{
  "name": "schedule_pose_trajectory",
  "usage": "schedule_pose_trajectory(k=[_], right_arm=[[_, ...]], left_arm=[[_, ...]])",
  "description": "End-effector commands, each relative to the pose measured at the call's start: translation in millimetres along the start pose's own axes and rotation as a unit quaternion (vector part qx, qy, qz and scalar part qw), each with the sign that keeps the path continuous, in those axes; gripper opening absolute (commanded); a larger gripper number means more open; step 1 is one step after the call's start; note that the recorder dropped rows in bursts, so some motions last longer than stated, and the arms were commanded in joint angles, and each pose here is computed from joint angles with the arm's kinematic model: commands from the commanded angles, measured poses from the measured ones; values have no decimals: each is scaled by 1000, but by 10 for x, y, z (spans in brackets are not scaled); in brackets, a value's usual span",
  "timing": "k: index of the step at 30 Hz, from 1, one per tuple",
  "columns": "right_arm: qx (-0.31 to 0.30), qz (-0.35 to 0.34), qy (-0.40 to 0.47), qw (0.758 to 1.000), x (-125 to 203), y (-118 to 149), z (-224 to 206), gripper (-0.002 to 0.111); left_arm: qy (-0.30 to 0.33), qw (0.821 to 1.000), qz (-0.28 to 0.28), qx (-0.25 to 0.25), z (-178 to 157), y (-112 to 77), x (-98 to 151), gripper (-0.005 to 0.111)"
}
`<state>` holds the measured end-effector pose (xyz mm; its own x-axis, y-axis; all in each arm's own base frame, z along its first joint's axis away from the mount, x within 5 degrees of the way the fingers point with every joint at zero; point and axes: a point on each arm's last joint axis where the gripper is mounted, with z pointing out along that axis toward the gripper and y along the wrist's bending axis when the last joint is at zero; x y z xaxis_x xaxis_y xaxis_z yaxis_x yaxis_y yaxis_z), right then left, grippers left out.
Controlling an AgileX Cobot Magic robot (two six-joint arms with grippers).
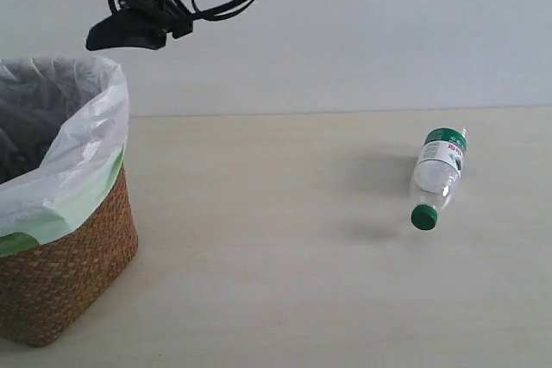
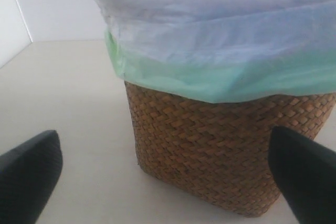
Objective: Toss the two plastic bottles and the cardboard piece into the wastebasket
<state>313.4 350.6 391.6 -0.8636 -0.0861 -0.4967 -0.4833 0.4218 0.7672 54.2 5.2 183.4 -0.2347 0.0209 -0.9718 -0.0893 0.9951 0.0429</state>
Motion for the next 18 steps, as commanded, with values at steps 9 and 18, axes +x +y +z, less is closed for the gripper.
schedule_pose_trajectory(k=[9, 18], right_arm=[[392, -19, -19, 919, -21, -411, -792, 92], [496, 102, 20, 862, 48, -1466, -1098, 92]], left_arm=[[-7, 1000, -6, -1, -6, 2, -20, 108], [-7, 1000, -6, -1, -6, 2, -20, 108]])
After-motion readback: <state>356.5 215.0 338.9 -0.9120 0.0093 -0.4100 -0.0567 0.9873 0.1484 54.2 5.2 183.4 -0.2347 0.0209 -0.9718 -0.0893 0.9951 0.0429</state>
